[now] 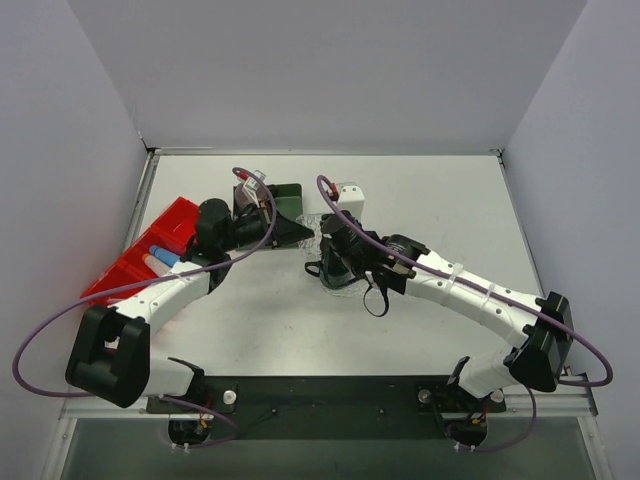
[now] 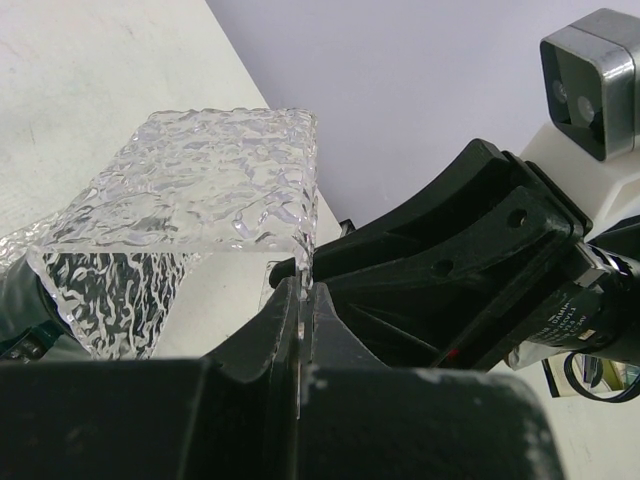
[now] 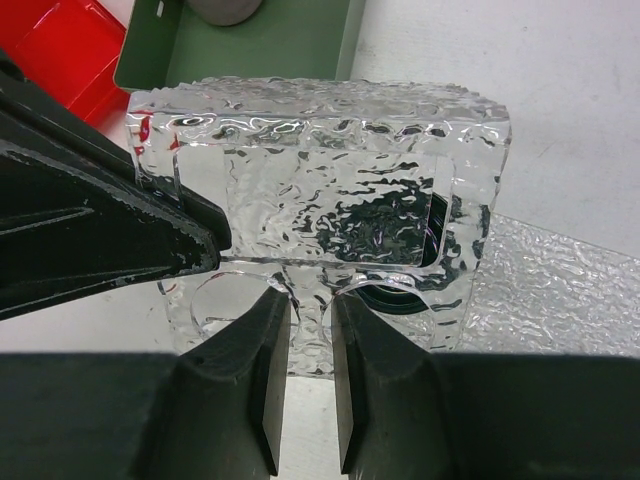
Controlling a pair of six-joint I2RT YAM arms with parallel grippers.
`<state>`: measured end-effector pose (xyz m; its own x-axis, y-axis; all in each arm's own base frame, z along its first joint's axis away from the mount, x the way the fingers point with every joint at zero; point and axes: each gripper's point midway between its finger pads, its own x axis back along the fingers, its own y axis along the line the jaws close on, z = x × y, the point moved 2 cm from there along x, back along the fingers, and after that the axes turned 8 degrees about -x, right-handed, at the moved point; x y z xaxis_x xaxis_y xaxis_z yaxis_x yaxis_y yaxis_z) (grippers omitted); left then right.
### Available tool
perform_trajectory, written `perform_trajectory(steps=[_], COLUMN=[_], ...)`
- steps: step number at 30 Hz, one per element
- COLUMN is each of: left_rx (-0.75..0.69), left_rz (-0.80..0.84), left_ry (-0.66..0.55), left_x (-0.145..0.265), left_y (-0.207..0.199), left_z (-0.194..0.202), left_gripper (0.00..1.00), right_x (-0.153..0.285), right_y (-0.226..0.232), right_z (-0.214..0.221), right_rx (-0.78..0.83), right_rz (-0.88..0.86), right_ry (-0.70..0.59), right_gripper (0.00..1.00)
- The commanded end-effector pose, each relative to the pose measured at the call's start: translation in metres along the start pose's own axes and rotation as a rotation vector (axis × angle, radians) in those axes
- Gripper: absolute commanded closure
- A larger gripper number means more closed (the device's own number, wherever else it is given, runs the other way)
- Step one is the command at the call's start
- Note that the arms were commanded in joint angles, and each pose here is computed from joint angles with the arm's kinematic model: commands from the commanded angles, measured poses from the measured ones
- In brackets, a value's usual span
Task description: Prepare toiletry sets of a toothbrush and toothpaste on the tray
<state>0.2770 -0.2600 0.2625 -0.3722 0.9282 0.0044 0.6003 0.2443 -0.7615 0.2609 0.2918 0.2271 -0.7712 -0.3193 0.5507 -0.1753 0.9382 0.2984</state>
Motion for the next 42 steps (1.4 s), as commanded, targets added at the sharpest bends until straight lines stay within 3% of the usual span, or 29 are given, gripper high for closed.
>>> perform_trajectory(steps=[1, 4, 7, 8, 12, 18, 22, 31, 42], left_rx=[-0.109, -0.131, -0.160, -0.163, -0.191, -0.226, -0.342, -0.524, -0.585], left_rz=[0.091, 0.079, 0.077, 0.077, 0.082, 0.053, -0.016, -0.578, -0.698], left_ry=[-0.034, -0.023, -0.025, -0.022, -0.022, -0.014, -0.032, -0.150, -0.217], left_x=[-0.003, -0.004, -0.003, -0.002, -0.002, 0.000, 0.005, 0.063, 0.083], left_y=[-0.031, -0.031, -0.033, -0.033, -0.036, -0.035, -0.035, 0.009, 0.016], left_z=[-0.020, -0.021, -0.023, -0.023, -0.025, -0.025, -0.035, -0.066, -0.076], left_gripper=[1.00, 0.98, 0.77, 0.66, 0.47, 0.28, 0.26, 0.23, 0.22], right_x=[0.005, 0.009, 0.015, 0.018, 0.022, 0.033, 0.042, 0.080, 0.076], right_y=[-0.002, -0.004, -0.006, -0.007, -0.011, -0.023, -0.041, -0.125, -0.160], right_z=[-0.019, -0.026, -0.036, -0.038, -0.044, -0.054, -0.060, -0.047, 0.038], right_rx=[-0.032, -0.044, -0.051, -0.054, -0.054, -0.067, -0.076, -0.136, -0.249], right_rz=[0.033, 0.035, 0.039, 0.039, 0.048, 0.065, 0.088, 0.200, 0.244], right_ry=[-0.061, -0.088, -0.127, -0.138, -0.166, -0.201, -0.199, -0.064, 0.257], right_gripper=[1.00, 1.00, 1.00, 1.00, 1.00, 1.00, 1.00, 1.00, 1.00])
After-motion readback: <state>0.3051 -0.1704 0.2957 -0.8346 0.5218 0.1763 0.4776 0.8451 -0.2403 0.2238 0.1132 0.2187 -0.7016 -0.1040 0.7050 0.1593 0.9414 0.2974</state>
